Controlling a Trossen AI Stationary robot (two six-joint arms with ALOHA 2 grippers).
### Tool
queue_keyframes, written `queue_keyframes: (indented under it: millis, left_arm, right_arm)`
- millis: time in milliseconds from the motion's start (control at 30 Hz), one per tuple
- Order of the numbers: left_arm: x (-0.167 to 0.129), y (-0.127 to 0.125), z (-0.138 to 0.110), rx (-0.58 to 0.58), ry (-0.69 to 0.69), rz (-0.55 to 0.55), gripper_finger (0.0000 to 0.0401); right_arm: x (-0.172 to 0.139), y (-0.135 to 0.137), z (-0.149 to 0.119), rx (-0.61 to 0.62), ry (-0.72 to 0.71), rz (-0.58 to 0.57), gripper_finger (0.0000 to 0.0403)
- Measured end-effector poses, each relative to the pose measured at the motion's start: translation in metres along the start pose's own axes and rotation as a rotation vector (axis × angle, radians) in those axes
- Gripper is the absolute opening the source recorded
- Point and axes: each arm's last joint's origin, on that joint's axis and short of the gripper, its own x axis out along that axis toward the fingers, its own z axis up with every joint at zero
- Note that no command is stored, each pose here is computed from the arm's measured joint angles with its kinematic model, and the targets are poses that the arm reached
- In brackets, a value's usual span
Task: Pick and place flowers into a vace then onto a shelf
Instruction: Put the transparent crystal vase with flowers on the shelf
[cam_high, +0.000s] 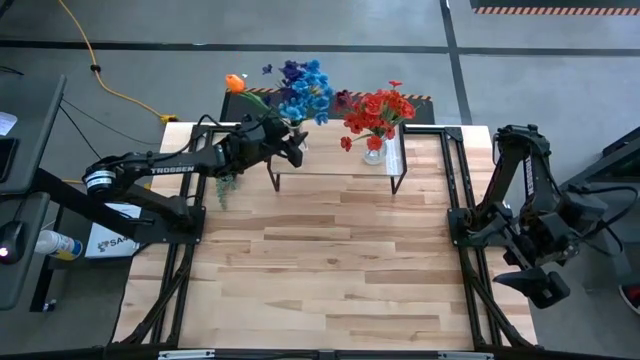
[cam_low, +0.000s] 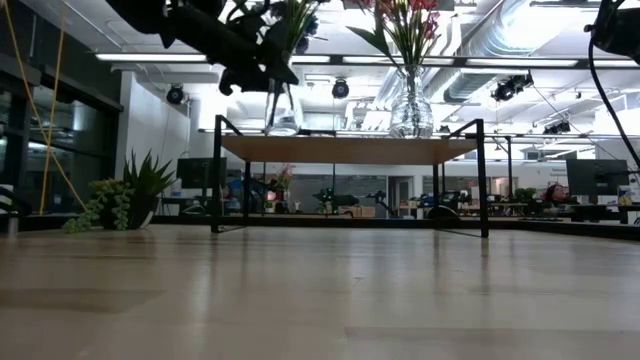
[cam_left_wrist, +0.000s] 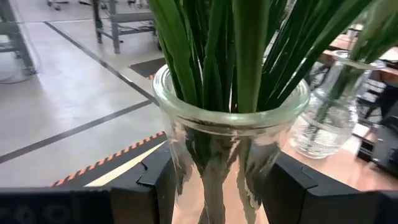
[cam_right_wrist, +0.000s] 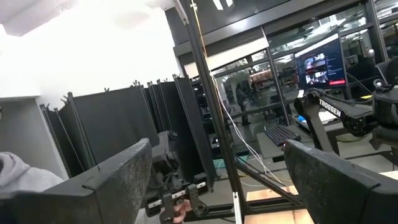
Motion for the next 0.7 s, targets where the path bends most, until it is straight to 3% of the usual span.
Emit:
queue_keyframes:
  millis: [700]
  left_arm:
    - [-0.0001,0.0048,0.0002,0.051,-0.021,0.145,0.0209]
  right_arm:
    - [-0.0017,-0.0054,0.0061,0.013,-0.008,-0.007,0.0351]
